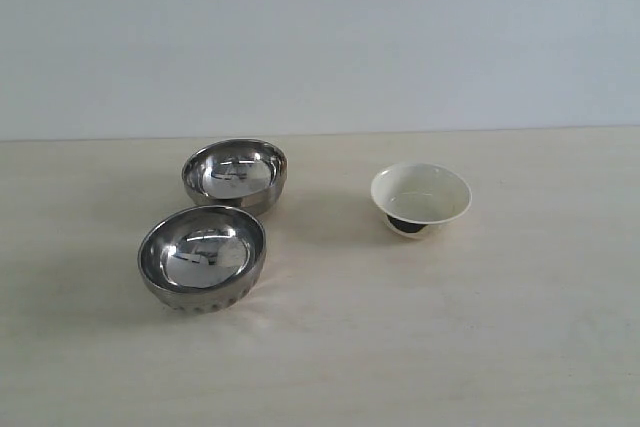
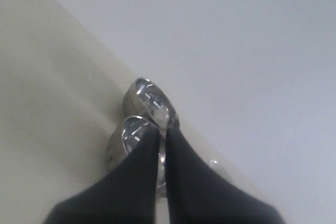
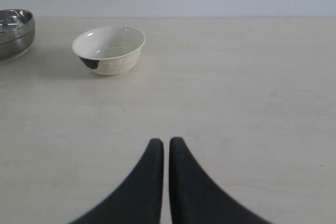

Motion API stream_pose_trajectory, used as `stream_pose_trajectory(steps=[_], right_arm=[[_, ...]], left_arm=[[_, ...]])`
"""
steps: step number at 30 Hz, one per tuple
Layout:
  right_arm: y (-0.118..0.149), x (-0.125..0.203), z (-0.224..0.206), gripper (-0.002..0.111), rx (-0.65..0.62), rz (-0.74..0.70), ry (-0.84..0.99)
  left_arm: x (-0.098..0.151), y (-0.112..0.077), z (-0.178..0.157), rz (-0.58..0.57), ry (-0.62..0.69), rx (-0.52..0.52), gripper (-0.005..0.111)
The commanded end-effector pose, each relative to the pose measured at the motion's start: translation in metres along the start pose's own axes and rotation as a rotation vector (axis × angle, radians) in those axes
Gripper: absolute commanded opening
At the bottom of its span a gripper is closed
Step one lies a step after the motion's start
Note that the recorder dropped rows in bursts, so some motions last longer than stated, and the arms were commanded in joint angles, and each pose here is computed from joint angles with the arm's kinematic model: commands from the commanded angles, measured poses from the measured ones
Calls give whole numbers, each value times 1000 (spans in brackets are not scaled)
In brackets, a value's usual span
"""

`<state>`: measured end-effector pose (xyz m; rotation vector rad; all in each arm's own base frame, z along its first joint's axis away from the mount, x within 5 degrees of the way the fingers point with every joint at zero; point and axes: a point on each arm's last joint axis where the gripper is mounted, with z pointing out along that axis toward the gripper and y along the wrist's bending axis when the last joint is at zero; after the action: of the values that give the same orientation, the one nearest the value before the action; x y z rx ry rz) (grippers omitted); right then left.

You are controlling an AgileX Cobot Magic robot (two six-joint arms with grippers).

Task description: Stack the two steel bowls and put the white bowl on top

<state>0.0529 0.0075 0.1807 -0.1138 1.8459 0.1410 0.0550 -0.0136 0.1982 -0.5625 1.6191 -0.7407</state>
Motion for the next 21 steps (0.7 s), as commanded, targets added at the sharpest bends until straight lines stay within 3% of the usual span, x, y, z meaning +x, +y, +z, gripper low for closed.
stream_pose_trajectory(steps=[1,3,7,11,14,17,21], right_arm=[[0,-1,0,0,6,-4,-9],[0,-1,0,0,6,-4,-9],[0,-1,0,0,6,-4,-9],[0,-1,0,0,6,-4,-9],[0,-1,0,0,6,-4,-9],[0,-1,0,0,6,-4,-9],[0,-1,0,0,6,-4,-9]], left_arm=[[-5,-1,0,24,-58,19,4],[-1,-1,0,126,-21,15,4],[0,-2,0,95,-4,26,4],[1,-2,0,135,4,26,4],[-6,-2,0,149,-70,26,4],[-27,-18,-4,184,-184,46,4],[-63,-54,11,248,-144,19,4]])
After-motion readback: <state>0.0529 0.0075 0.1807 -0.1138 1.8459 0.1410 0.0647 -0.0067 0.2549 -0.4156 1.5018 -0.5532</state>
